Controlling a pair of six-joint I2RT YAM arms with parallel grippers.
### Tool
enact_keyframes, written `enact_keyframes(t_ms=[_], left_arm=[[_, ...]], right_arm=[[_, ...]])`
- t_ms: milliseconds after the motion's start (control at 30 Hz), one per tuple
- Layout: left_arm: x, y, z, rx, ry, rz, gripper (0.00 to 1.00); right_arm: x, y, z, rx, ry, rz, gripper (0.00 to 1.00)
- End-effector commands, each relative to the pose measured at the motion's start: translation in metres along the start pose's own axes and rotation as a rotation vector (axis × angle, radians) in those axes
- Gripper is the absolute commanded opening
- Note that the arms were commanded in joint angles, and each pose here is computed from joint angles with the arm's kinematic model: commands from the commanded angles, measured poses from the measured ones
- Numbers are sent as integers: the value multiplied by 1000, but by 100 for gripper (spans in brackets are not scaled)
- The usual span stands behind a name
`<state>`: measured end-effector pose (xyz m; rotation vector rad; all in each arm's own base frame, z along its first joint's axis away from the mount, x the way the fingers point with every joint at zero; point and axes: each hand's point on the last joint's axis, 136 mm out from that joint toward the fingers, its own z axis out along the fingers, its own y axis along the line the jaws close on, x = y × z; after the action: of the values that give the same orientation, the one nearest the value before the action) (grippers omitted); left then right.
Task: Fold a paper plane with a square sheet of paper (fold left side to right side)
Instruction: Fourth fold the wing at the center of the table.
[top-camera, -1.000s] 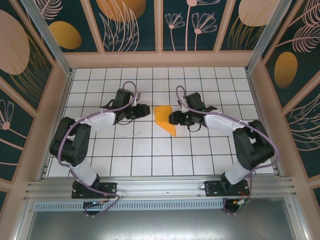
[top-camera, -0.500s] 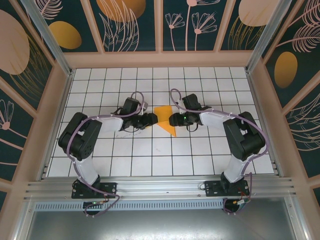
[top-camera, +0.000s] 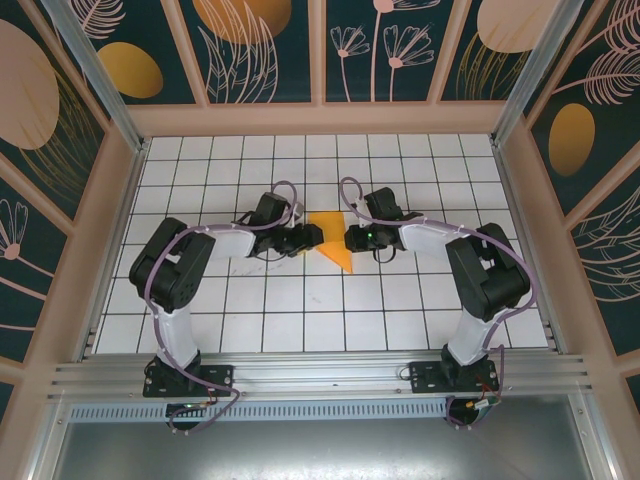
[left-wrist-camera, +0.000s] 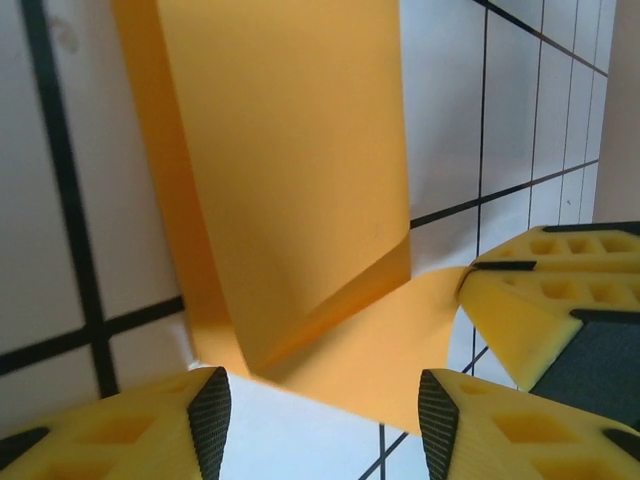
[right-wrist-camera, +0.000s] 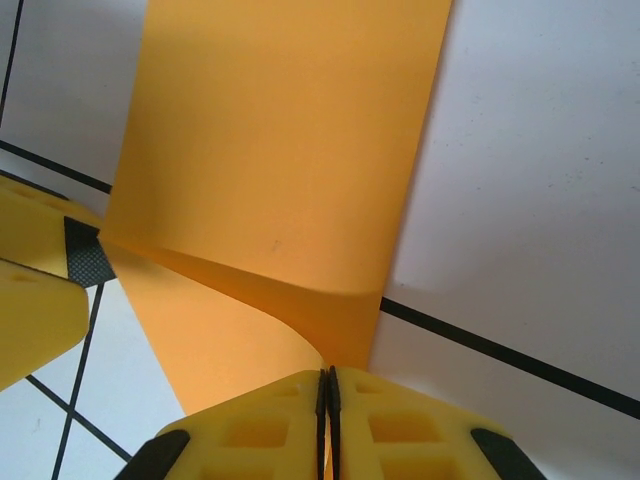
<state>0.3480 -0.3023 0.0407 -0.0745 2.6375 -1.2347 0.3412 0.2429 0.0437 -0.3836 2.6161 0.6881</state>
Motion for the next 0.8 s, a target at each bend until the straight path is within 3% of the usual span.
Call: enact_keyframes(t_ms=[0, 100, 267, 367, 533, 767], left_arm=[[-8, -15, 5, 39, -2, 16, 54], [-10, -21, 6, 52, -1, 21, 49], [-18, -36, -1, 81, -24, 38, 41], [-21, -46, -6, 101, -33, 44, 38], [-24, -55, -8, 121, -38, 46, 34], [-28, -61, -10, 137, -45, 42, 30]], right_arm=[[-7, -5, -2, 21, -17, 7, 12], [-7, -4, -3, 17, -19, 10, 16], [-21, -10, -28, 97, -106, -10, 49], [-29, -7, -54, 134, -183, -46, 60], [-15, 15, -68, 182, -223, -154, 66], [16, 51, -31, 131, -171, -234, 66]])
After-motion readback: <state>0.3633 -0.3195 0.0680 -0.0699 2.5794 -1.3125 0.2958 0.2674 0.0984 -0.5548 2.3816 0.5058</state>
